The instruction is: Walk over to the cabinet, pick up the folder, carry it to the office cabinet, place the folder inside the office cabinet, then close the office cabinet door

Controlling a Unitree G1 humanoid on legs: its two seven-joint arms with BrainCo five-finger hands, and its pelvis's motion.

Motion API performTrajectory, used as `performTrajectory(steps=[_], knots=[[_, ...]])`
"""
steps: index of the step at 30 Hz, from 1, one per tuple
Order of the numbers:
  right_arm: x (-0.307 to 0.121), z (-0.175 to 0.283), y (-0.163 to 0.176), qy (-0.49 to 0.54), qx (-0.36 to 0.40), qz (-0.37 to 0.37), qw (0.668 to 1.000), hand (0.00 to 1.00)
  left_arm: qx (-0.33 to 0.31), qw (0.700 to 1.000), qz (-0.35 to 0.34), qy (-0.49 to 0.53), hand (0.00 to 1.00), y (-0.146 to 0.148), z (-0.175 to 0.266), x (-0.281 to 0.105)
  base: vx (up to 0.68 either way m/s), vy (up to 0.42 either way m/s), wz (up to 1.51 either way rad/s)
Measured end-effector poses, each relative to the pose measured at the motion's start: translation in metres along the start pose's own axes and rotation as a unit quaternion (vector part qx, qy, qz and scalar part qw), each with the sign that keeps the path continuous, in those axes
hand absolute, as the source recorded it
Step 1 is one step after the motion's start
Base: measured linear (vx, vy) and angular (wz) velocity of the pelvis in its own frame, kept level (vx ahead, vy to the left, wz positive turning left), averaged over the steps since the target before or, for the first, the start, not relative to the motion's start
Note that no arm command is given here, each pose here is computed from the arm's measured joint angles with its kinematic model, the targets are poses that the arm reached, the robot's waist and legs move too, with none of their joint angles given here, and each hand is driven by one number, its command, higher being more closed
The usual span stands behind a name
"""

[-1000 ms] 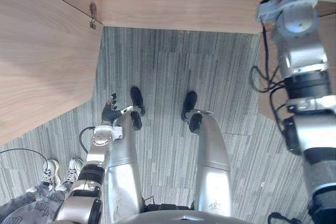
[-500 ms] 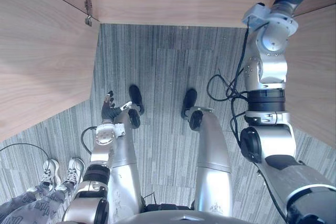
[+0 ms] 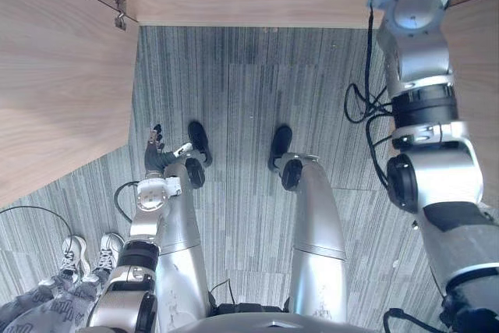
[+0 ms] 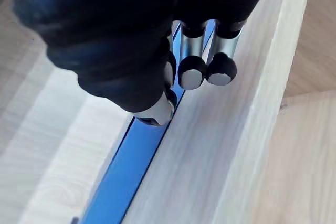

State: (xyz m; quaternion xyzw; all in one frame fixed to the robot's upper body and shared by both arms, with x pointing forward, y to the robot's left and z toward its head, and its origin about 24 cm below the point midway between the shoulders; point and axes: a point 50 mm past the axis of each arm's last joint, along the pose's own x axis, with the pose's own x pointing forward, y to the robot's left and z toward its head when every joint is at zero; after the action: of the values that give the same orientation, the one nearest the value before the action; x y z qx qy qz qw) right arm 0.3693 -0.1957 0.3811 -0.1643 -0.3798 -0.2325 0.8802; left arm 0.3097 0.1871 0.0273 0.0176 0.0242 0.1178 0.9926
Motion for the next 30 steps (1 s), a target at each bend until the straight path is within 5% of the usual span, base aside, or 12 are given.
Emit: performTrajectory(steps=[12, 30], knots=[[0.030, 0.010, -0.006, 0.005, -0.173, 0.021, 0.985, 1.00, 0.006, 1.000, 0.009, -0.007, 0.00, 0.005, 0.003, 0.002, -0.01, 0.008, 0.03], [0.057, 0.032, -0.053, 0.009, -0.212, -0.043, 0.976, 1.00, -0.017, 0.999, 0.034, 0.017, 0.00, 0.016, -0.007, 0.002, -0.01, 0.006, 0.11]])
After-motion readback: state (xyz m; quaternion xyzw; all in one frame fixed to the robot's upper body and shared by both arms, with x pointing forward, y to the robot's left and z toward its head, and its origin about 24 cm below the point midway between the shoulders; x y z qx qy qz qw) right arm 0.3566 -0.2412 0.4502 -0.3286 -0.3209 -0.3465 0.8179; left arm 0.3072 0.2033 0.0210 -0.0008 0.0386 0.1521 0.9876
